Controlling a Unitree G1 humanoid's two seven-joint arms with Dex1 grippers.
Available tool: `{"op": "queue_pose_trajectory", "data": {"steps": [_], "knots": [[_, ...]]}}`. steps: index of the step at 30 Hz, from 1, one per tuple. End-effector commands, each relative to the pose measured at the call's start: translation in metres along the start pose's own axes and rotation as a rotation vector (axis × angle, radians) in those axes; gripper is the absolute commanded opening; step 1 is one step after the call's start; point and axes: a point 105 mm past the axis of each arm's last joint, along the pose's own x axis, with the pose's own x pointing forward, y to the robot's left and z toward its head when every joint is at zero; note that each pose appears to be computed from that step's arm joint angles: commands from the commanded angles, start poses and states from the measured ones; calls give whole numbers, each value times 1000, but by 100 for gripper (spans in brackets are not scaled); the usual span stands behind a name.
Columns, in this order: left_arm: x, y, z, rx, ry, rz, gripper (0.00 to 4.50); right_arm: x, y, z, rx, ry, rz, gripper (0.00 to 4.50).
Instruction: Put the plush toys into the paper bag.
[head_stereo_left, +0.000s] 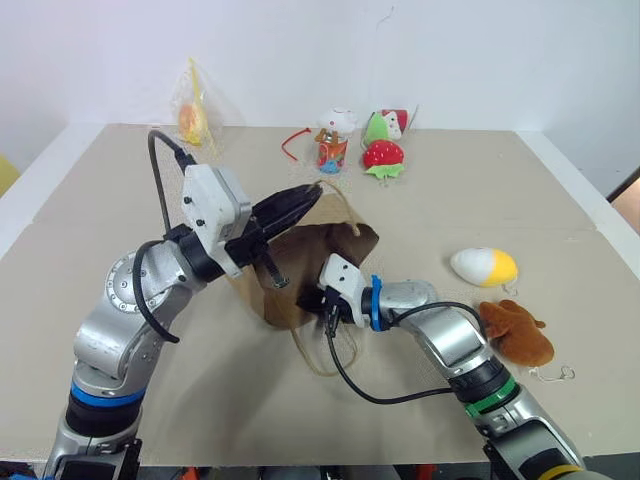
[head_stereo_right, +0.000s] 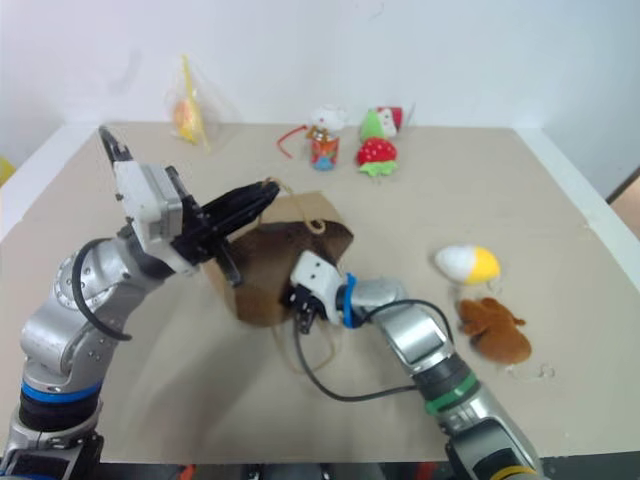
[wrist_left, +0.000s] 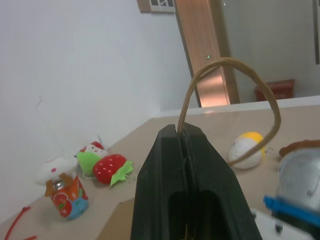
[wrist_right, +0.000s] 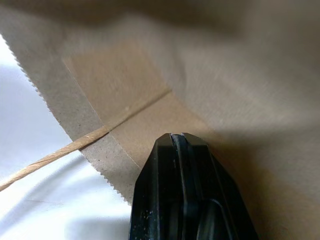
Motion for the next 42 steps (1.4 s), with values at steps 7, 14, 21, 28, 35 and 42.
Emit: {"op": "queue_pose_trajectory", "data": {"steps": [7, 14, 21, 28, 35, 42], "knots": [[-4, -4, -7, 8, -2, -20, 0, -60, -5, 38, -23, -122, -33, 96], [-4, -3, -11, -8, 3, -28, 0, -130, -17, 37, 143, -83, -63, 366], [-4, -1, -10, -4, 8, -35, 0, -227, -57, -8, 180, 178, -365, 446], [-3, -3, -10, 0, 12, -39, 0, -261, -55, -64, 226, 372, -464, 446], [-3, -4, -10, 2, 18, -32, 0, -271, -28, -113, 358, 494, -425, 446], [-3, -2, -10, 6, 21, -27, 0, -273, -32, -120, 315, 514, -440, 319]]}}
